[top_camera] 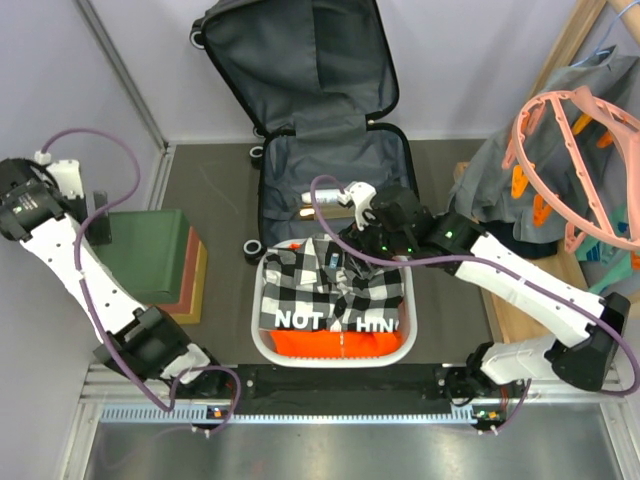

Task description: Open, take out, and arrange the luggage

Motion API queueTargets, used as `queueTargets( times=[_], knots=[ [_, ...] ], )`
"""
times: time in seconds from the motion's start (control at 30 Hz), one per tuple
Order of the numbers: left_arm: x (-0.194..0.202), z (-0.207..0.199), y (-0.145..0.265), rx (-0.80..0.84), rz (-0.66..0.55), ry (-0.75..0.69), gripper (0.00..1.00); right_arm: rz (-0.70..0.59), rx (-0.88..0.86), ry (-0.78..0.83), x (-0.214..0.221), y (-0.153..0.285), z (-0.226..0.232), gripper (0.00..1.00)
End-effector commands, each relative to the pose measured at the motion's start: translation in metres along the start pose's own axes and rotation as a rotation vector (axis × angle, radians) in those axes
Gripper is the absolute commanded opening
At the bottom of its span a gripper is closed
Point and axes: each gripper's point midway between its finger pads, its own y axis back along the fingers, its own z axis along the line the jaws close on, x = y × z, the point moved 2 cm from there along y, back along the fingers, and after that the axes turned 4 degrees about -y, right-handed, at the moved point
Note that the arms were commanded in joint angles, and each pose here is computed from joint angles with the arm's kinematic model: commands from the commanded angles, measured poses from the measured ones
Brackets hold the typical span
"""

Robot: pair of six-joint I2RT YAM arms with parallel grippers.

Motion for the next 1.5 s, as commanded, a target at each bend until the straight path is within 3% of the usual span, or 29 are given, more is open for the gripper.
queueTargets(
  times=[0.0, 0.17, 0.3, 0.43, 0.47, 0.67, 0.87, 1.03, 1.1, 1.13, 1.33, 1.47],
  knots=[
    [0.029, -0.011, 0.003, 0.161, 0.020, -0.074, 0.99, -0.029, -0.054, 0.015, -0.013, -0.007, 0.011, 0.66],
    [0.059, 0.001, -0.015, 0.342, 0.093, 0.080, 0.99, -0.013, -0.066, 0.008, -0.011, -0.014, 0.013, 0.66],
    [0.073, -0.011, -0.030, 0.428, 0.111, 0.038, 0.97, 0.002, -0.060, 0.002, -0.008, -0.019, 0.012, 0.66],
    [0.084, -0.018, -0.045, 0.488, 0.155, 0.072, 0.82, 0.005, -0.060, 0.002, -0.008, -0.020, 0.012, 0.66],
    [0.086, -0.027, -0.049, 0.528, 0.151, 0.087, 0.76, 0.005, -0.060, 0.002, -0.008, -0.020, 0.012, 0.66],
    [0.100, -0.094, -0.055, 0.729, 0.206, 0.058, 0.63, 0.004, -0.053, -0.005, -0.008, -0.023, 0.011, 0.67],
    [0.078, -0.134, -0.051, 0.878, 0.175, 0.156, 0.49, 0.011, -0.071, -0.018, -0.010, -0.027, 0.015, 0.67],
    [0.060, -0.155, -0.039, 0.938, 0.120, 0.140, 0.53, 0.008, -0.079, -0.018, -0.010, -0.031, 0.016, 0.67],
    [0.041, -0.151, -0.035, 0.890, 0.031, 0.099, 0.61, 0.007, -0.093, -0.017, -0.012, -0.032, 0.018, 0.67],
    [0.033, -0.144, -0.035, 0.848, -0.002, 0.083, 0.69, 0.008, -0.098, -0.017, -0.013, -0.033, 0.019, 0.67],
    [-0.029, -0.113, 0.025, 0.703, -0.298, -0.253, 0.82, -0.006, -0.137, -0.012, -0.007, -0.036, 0.025, 0.67],
    [-0.007, -0.135, 0.051, 0.624, -0.430, -0.724, 0.89, -0.023, -0.178, -0.014, 0.001, -0.036, 0.033, 0.67]
  ],
)
